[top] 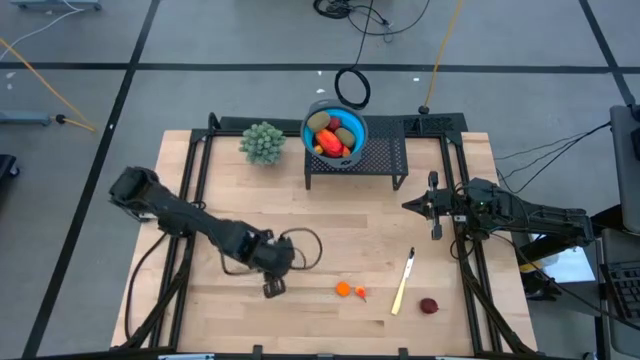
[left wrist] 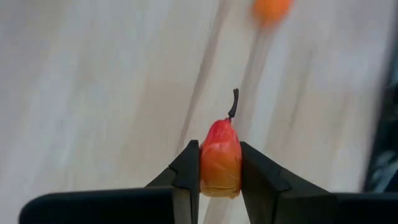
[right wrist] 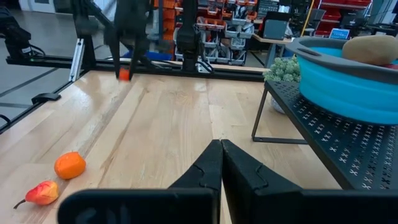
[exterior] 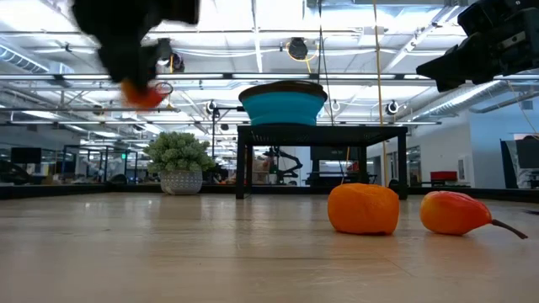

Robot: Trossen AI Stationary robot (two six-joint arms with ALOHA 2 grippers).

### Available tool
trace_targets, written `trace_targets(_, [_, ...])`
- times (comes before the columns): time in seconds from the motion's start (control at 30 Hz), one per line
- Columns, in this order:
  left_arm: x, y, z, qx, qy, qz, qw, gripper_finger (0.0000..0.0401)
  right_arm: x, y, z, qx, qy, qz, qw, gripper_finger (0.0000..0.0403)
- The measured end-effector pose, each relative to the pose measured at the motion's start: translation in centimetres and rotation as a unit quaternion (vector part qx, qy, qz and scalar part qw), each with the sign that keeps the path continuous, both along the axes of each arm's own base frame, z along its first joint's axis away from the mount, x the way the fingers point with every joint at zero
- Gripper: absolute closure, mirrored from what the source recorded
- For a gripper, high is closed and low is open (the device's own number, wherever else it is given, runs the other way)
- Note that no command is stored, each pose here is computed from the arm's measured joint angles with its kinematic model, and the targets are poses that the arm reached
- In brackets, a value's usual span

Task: Pick & Place Fruit
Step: Put the peach into the blue strainer on the shelf

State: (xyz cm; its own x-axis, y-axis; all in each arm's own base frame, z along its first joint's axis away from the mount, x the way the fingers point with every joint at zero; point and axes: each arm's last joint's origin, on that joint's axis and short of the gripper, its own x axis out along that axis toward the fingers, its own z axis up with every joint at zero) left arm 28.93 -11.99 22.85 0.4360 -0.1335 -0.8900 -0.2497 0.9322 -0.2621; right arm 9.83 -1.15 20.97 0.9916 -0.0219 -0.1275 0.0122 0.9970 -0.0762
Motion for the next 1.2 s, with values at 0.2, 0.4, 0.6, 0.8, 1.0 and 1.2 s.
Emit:
trace_targets(0.2, [0.7,1.5,5.5,0.002,-0.212,0.019,0.977,0.0326,0.0,0.0,0.0,-0.002,0.000,0.000,1.000,0.0403])
trace_targets(0.4, [1.9,2.3,8.8,0.012,-0.370,0.001,0.929,0.0325,0.0,0.0,0.0,-0.013,0.000,0.002,1.000,0.0403])
trace_targets(0.6, [3.0,3.0,11.0,0.004,-0.485,-0.032,0.874,0.0327,0.0,0.0,0.0,-0.013,0.000,0.002,1.000,0.0403])
trace_targets(0.8, [3.1,3.8,13.6,0.012,-0.604,-0.067,0.794,0.0325,0.0,0.0,0.0,-0.013,0.000,0.002,1.000,0.0403])
trace_targets(1.0, [2.7,4.7,15.8,0.039,-0.700,-0.103,0.706,0.0324,0.0,0.0,0.0,-0.032,0.001,0.004,0.999,0.0403])
trace_targets(1.2, [1.9,5.3,17.4,0.066,-0.772,-0.134,0.618,0.0323,0.0,0.0,0.0,-0.039,0.001,0.005,0.999,0.0403])
